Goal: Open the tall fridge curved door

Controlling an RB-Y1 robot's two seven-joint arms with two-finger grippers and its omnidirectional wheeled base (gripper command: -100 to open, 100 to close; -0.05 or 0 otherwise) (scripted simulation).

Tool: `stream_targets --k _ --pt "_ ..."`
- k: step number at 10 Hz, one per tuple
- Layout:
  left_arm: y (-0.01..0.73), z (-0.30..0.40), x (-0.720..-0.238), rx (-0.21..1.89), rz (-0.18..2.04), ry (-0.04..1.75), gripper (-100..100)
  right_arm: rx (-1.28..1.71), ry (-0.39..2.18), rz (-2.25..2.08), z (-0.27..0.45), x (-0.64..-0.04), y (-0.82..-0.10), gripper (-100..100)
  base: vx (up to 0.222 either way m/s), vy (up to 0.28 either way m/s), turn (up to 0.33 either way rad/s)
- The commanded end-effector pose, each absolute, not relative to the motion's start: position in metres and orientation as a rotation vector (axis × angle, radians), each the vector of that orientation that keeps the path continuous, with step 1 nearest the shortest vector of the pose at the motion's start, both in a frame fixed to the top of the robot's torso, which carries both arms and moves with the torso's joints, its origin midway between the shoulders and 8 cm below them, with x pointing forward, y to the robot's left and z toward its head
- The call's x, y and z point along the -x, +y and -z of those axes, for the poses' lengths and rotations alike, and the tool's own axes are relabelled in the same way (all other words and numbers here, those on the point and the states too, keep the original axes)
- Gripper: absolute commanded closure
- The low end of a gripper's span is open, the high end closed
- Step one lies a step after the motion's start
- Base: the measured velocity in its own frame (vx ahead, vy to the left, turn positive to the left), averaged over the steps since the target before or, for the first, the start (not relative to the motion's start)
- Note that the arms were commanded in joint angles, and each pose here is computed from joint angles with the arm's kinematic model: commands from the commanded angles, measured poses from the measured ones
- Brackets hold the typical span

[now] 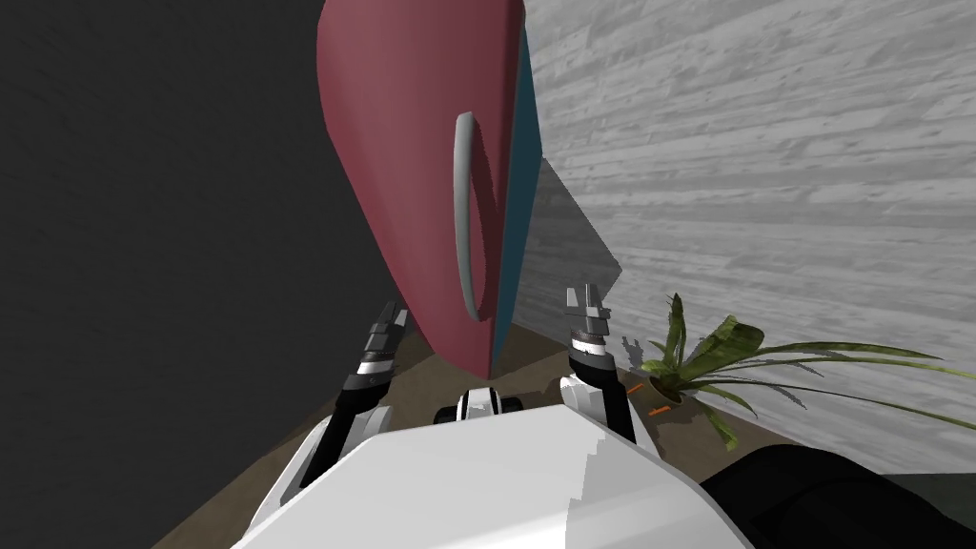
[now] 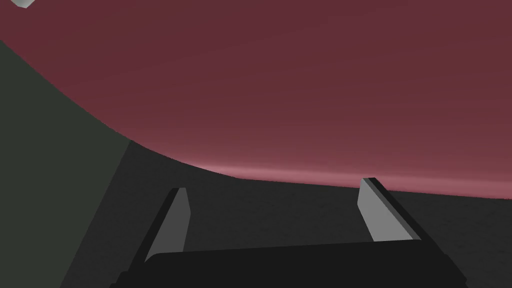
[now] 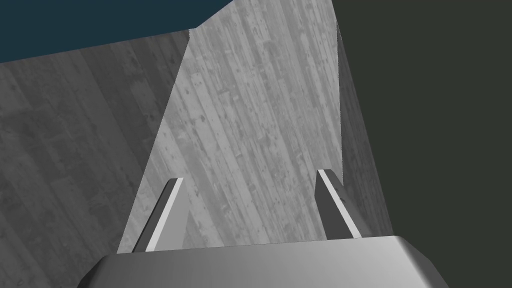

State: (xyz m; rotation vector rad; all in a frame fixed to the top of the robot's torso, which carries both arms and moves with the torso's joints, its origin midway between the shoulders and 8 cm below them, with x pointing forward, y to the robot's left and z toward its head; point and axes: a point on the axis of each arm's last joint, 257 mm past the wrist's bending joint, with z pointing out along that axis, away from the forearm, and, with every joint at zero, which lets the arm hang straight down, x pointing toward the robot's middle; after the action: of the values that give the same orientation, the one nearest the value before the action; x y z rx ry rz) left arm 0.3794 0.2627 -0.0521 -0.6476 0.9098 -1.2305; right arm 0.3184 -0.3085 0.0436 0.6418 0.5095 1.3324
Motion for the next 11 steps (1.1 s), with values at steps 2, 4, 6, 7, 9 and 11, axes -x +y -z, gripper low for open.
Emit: stream_targets --k 2,4,6,7,9,11 --pt "0.269 0.083 -0.387 0.622 1.172 0.962 -100 -0.642 0.510 -1.332 -0.044 -0.318 -0.309 0 0.042 -0.084 0.036" --pt "0.274 0.098 -0.390 0.604 1.140 0.985 -100 -0.642 0.509 -1.332 -0.044 -0.318 -0.309 0 0.038 -0.106 0.038" --pt "0.278 0.112 -0.392 0.604 1.119 1.005 -100 -0.642 0.509 -1.332 -0.044 -0.318 -0.309 0 0.036 -0.072 0.023" --pt "0.282 0.121 -0.393 0.598 1.101 1.019 -100 -0.642 0.510 -1.332 -0.044 -0.318 -0.309 0 0.050 -0.091 0.033" --pt "0.285 0.131 -0.394 0.592 1.082 1.033 -100 -0.642 0.509 -1.332 -0.044 -0.318 -0.309 0 0.042 -0.102 0.039" --pt "0.291 0.146 -0.394 0.572 1.048 1.051 -100 -0.642 0.509 -1.332 -0.044 -0.318 -0.309 0 0.028 -0.084 0.037"
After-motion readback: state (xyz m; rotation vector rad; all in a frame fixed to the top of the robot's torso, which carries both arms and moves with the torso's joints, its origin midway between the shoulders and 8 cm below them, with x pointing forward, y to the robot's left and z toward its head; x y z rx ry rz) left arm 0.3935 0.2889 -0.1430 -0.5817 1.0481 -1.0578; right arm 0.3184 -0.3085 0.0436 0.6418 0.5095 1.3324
